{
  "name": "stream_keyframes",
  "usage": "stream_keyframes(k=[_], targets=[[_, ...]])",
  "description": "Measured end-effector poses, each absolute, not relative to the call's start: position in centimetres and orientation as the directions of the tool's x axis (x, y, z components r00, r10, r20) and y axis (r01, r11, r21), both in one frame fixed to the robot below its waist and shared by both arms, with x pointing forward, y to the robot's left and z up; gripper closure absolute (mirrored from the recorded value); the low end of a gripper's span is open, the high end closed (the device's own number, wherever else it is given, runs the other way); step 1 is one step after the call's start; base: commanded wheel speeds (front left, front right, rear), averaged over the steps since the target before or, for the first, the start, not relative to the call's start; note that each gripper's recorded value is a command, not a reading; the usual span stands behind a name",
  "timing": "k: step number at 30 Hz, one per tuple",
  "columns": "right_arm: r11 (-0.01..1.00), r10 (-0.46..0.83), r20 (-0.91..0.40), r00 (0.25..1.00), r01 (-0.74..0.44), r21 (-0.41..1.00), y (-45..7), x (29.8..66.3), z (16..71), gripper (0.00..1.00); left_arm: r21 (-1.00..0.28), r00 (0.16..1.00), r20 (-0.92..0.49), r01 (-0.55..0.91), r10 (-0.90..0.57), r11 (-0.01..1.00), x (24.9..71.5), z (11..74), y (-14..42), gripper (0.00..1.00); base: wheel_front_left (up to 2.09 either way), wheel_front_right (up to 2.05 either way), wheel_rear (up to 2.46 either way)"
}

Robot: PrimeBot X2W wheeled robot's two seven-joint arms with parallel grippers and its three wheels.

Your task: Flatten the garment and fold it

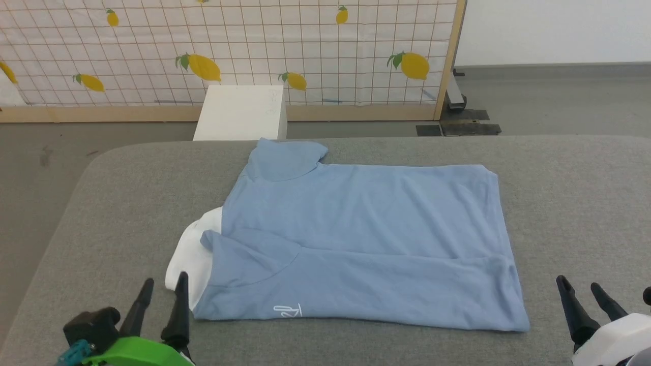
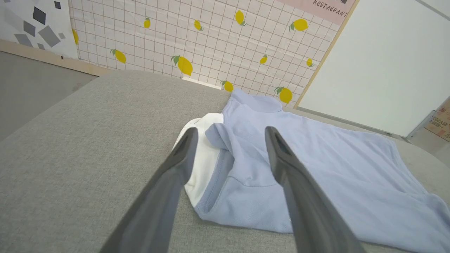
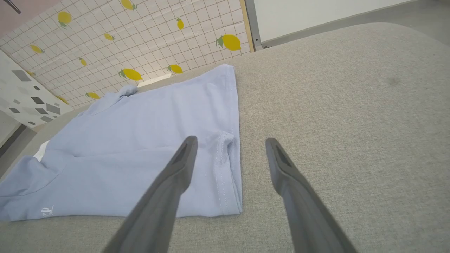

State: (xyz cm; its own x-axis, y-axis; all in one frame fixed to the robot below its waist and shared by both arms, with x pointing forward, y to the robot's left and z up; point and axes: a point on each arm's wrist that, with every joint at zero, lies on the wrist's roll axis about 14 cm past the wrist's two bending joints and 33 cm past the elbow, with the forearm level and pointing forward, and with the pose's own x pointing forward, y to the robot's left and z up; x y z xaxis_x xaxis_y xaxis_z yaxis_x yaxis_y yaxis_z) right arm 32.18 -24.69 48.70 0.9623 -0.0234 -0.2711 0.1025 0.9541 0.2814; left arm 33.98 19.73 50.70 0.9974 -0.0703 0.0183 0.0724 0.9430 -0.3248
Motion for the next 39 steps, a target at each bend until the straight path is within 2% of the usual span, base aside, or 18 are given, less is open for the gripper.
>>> stream_keyframes(k=[2, 7, 11, 17, 23, 28, 29, 30, 36, 39], targets=[[0.952, -0.03, -0.272, 0.962, 0.111, 0.286, -24.9, 32.1, 48.5, 0.0, -0.322, 0.997, -0.013, 0.074, -0.082, 0.944, 33.8, 50.0, 19.4, 0.0, 0.0, 0.0, 0.0], [0.951, -0.033, -0.288, 0.957, 0.119, 0.287, -24.9, 32.1, 48.0, 0.0, -0.294, 0.965, -0.213, 0.086, -0.153, 0.952, 34.3, 47.2, 17.7, 0.0, 0.0, 0.0, 0.0], [0.95, -0.032, -0.291, 0.956, 0.119, 0.288, -24.9, 32.7, 48.0, 0.0, -0.239, 0.879, -0.437, 0.093, -0.192, 0.967, 35.5, 45.1, 16.9, 0.0, 0.0, 0.0, 0.0], [0.947, -0.027, -0.302, 0.953, 0.121, 0.298, -24.4, 33.6, 47.6, 0.0, -0.146, 0.719, -0.671, 0.114, -0.183, 0.983, 36.4, 42.3, 17.1, 0.0, 0.0, 0.0, 0.0], [0.942, -0.034, -0.337, 0.941, 0.143, 0.305, -24.1, 34.0, 46.3, 0.0, -0.083, 0.583, -0.803, 0.104, -0.128, 0.991, 36.3, 38.9, 18.7, 0.0, 0.0, 0.0, 0.0], [0.942, -0.044, -0.359, 0.932, 0.158, 0.295, -24.2, 34.1, 45.7, 0.0, -0.113, 0.483, -0.864, 0.087, -0.141, 0.99, 35.6, 36.7, 18.7, 0.0, 0.0, 0.0, 0.0], [0.944, -0.046, -0.362, 0.931, 0.16, 0.29, -24.3, 34.1, 45.6, 0.0, -0.129, 0.477, -0.866, 0.081, -0.153, 0.988, 35.7, 36.6, 18.5, 0.63, 0.0, 0.0, 0.0], [0.945, -0.048, -0.365, 0.93, 0.161, 0.286, -24.3, 34.1, 45.5, 0.0, -0.138, 0.473, -0.867, 0.08, -0.16, 0.987, 35.7, 36.4, 18.4, 1.0, 0.0, 0.0, 0.0], [0.97, -0.03, -0.421, 0.907, 0.128, 0.208, -24.0, 34.4, 45.1, 0.0, -0.203, 0.504, -0.841, 0.044, -0.197, 0.978, 36.2, 36.5, 18.1, 1.0, 0.0, 0.0, 0.0], [0.983, -0.016, -0.5, 0.866, 0.105, 0.15, -23.9, 34.5, 44.5, 0.0, -0.241, 0.546, -0.81, 0.02, -0.212, 0.97, 36.4, 37.1, 18.1, 1.0, 0.0, 0.0, 0.0]])
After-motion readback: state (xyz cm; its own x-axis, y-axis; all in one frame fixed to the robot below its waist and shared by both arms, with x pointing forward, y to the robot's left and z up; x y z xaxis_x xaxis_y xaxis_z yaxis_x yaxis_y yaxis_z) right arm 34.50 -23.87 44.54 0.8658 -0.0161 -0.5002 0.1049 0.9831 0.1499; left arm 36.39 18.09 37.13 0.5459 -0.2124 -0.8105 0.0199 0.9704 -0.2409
